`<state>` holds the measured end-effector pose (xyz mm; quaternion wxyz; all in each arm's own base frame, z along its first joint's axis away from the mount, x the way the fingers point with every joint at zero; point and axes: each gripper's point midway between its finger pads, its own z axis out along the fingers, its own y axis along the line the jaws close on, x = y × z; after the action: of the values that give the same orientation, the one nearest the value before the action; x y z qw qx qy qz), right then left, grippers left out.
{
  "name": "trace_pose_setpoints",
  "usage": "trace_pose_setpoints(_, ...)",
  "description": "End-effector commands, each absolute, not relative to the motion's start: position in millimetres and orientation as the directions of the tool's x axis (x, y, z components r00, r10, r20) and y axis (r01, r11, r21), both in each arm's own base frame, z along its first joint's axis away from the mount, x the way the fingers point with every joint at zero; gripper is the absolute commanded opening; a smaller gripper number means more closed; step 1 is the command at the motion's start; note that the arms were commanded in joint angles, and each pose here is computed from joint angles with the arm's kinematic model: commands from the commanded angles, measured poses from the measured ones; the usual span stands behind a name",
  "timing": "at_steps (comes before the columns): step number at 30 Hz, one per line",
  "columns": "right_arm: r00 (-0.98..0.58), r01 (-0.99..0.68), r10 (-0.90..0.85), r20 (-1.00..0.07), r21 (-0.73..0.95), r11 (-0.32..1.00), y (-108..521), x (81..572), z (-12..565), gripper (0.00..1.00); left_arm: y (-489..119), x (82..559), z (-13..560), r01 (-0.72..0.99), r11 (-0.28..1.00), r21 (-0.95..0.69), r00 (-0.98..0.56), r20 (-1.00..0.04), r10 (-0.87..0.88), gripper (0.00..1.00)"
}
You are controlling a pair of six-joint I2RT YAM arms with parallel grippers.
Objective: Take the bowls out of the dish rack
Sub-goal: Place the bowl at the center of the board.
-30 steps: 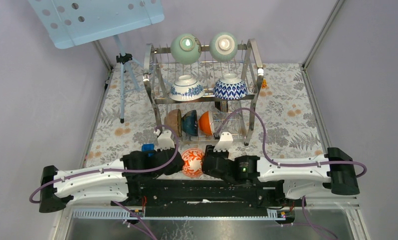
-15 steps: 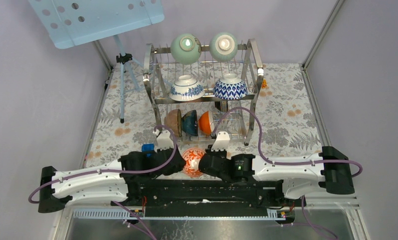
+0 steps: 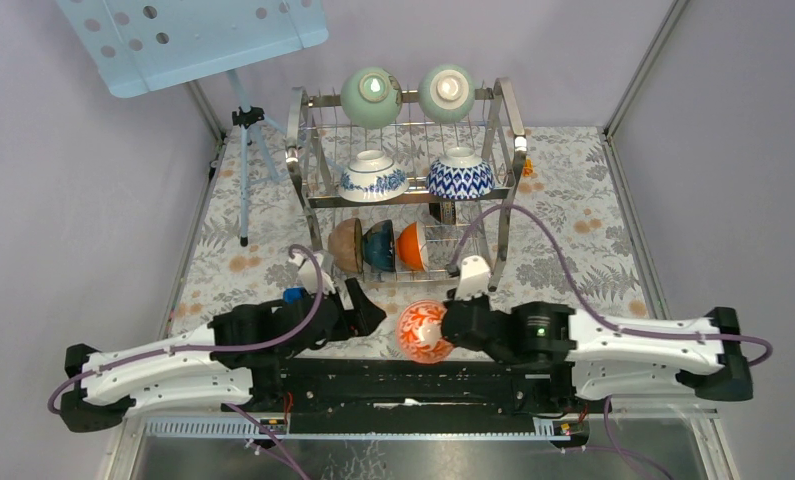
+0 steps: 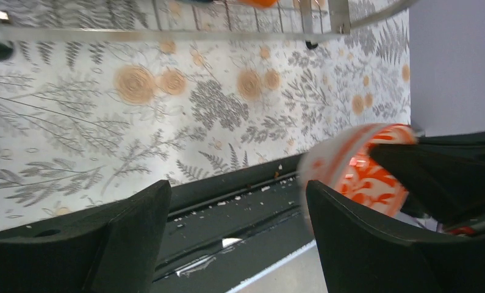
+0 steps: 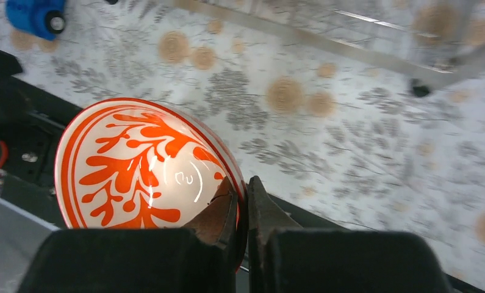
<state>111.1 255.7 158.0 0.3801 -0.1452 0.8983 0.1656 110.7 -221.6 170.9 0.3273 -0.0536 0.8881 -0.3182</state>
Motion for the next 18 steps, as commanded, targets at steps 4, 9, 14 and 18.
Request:
trace_pose_setpoints(4,-0.532,-0.202,-0.091,-0.842,0.021,0.979,156.1,140.6,225.6,0.0,-185.6,129.4,183.1,0.078,0.824,-0.561,-0.681,-0.633,-0.368,0.86)
trace_pose_setpoints(9,-0.444,-0.059,0.005,-0.896,0.034,0.998,112.9,154.2,273.2,0.0,-179.1,131.7,191.4,0.073,0.818,-0.571,-0.66,-0.642,-0.39,0.85)
trace_pose_setpoints(14,-0.369,0.065,0.067,-0.927,0.046,0.997,83.8,168.0,301.6,0.0,-171.1,133.5,191.8,0.057,0.823,-0.566,-0.645,-0.65,-0.402,0.85)
trace_pose_setpoints(18,-0.324,0.123,0.099,-0.941,0.062,0.991,75.8,180.9,318.7,0.0,-168.6,134.2,195.1,0.055,0.813,-0.58,-0.635,-0.649,-0.42,0.85)
